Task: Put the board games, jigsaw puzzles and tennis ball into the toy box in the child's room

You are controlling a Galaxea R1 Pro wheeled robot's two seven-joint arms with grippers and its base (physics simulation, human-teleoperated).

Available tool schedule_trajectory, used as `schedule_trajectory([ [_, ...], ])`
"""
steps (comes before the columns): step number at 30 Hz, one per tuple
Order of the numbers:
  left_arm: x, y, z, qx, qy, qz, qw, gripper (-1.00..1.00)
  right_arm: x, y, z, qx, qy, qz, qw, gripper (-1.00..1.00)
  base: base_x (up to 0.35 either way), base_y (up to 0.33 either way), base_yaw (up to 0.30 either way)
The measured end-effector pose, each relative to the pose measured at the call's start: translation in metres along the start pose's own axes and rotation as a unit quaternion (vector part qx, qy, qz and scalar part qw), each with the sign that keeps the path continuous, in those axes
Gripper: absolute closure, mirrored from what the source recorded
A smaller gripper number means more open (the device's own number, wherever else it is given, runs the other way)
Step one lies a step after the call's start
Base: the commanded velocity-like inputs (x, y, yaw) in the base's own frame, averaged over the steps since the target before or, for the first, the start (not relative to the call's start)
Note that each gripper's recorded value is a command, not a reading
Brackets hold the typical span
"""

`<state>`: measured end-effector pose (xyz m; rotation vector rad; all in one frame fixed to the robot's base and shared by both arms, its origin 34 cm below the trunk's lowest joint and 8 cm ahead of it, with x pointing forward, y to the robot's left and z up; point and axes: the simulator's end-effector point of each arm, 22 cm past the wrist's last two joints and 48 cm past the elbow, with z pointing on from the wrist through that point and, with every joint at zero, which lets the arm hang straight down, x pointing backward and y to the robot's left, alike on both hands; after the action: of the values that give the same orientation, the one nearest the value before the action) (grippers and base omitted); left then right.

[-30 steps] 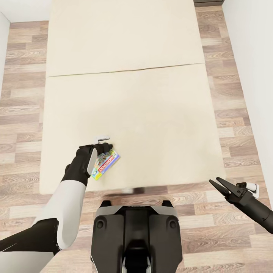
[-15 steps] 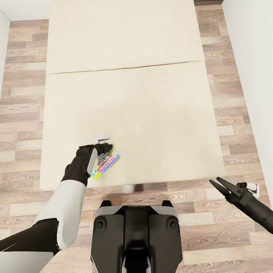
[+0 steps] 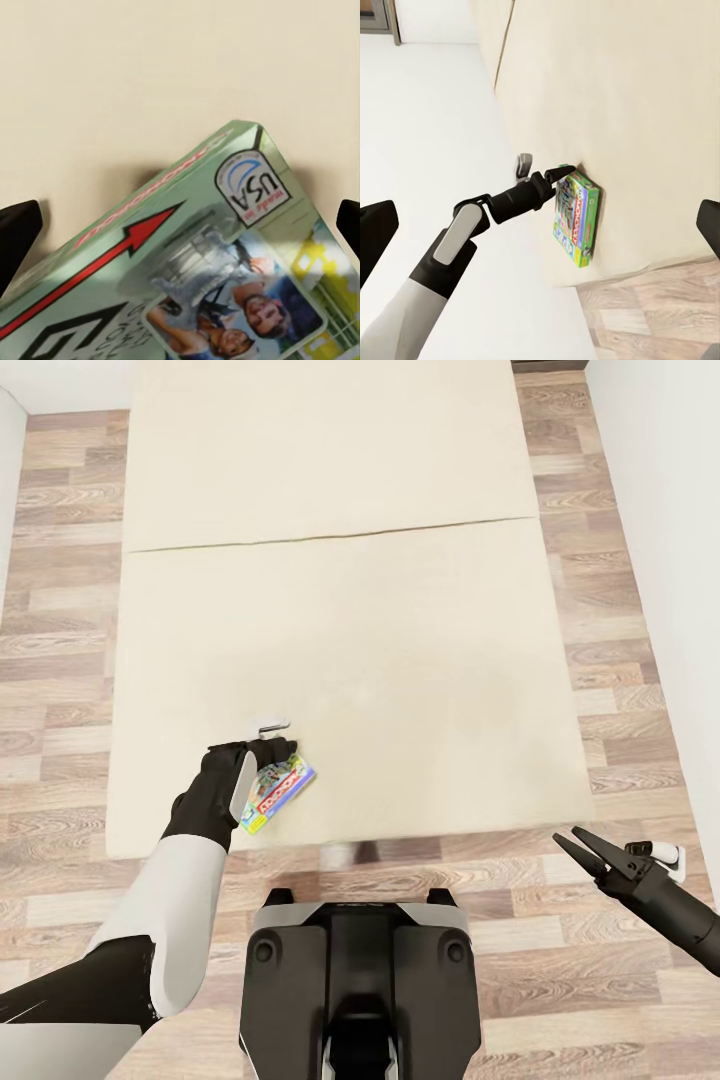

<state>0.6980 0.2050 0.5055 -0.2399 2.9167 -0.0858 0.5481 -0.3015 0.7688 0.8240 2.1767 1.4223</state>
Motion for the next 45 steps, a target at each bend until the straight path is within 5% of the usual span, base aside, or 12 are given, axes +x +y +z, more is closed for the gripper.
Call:
schedule_trajectory([
  [45, 0.0026, -0.0012, -0.0014, 0.001, 0.006, -0.001, 1.0, -1.0, -0.002, 0.0039, 0.0, -0.002, -0.001, -0.003, 1.0, -1.0, -0.045, 0.0, 0.0],
])
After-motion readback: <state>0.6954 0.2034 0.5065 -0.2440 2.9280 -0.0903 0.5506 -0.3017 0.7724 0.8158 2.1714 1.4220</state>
